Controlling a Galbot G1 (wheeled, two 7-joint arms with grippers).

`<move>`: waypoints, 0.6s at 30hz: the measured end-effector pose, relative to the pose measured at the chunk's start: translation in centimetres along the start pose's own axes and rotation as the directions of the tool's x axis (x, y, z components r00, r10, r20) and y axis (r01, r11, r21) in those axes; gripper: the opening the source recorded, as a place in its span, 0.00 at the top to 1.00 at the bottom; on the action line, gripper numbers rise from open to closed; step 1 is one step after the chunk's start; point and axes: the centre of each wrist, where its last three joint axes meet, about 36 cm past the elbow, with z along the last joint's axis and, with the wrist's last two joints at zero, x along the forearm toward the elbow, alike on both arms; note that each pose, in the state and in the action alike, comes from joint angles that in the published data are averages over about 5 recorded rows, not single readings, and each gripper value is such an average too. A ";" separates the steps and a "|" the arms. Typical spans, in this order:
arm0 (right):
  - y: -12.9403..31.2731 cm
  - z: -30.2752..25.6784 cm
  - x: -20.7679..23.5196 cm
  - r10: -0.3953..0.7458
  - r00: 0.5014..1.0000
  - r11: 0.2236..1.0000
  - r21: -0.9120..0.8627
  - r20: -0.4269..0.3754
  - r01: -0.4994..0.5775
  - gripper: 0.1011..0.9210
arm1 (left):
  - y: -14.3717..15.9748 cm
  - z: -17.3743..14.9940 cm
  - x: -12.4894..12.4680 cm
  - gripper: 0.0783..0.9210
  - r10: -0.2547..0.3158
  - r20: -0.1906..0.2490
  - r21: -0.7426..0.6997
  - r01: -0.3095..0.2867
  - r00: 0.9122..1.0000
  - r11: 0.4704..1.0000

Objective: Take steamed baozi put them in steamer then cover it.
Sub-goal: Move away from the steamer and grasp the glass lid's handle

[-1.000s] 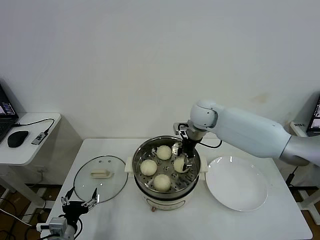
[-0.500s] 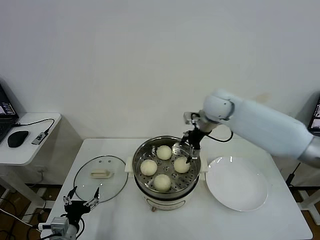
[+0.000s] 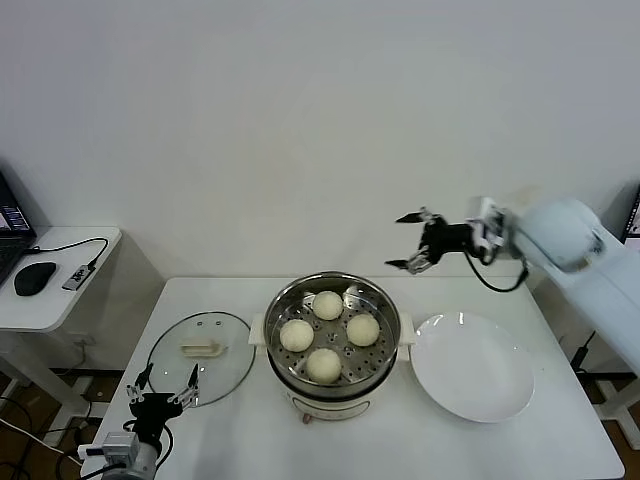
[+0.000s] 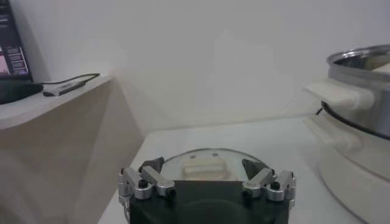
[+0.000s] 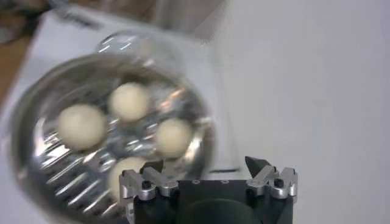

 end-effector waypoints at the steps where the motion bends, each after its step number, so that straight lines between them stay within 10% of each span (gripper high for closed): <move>1: 0.6 0.7 0.5 0.039 0.999 0.999 -0.021 0.021 -0.038 0.12 | 0.0 0.0 -0.2 0.12 -0.005 0.009 -0.007 0.005 1.000 1.000; 10: 7.0 7.6 4.2 0.372 0.916 0.898 -0.307 0.147 -0.316 0.12 | 0.5 0.6 -1.8 0.12 -0.037 0.098 -0.174 0.053 0.995 0.983; 18: 14.4 14.0 7.1 0.580 0.812 0.700 -0.548 0.064 -0.457 0.12 | 0.6 1.7 -3.6 0.12 -0.009 0.157 -0.499 0.087 0.988 0.862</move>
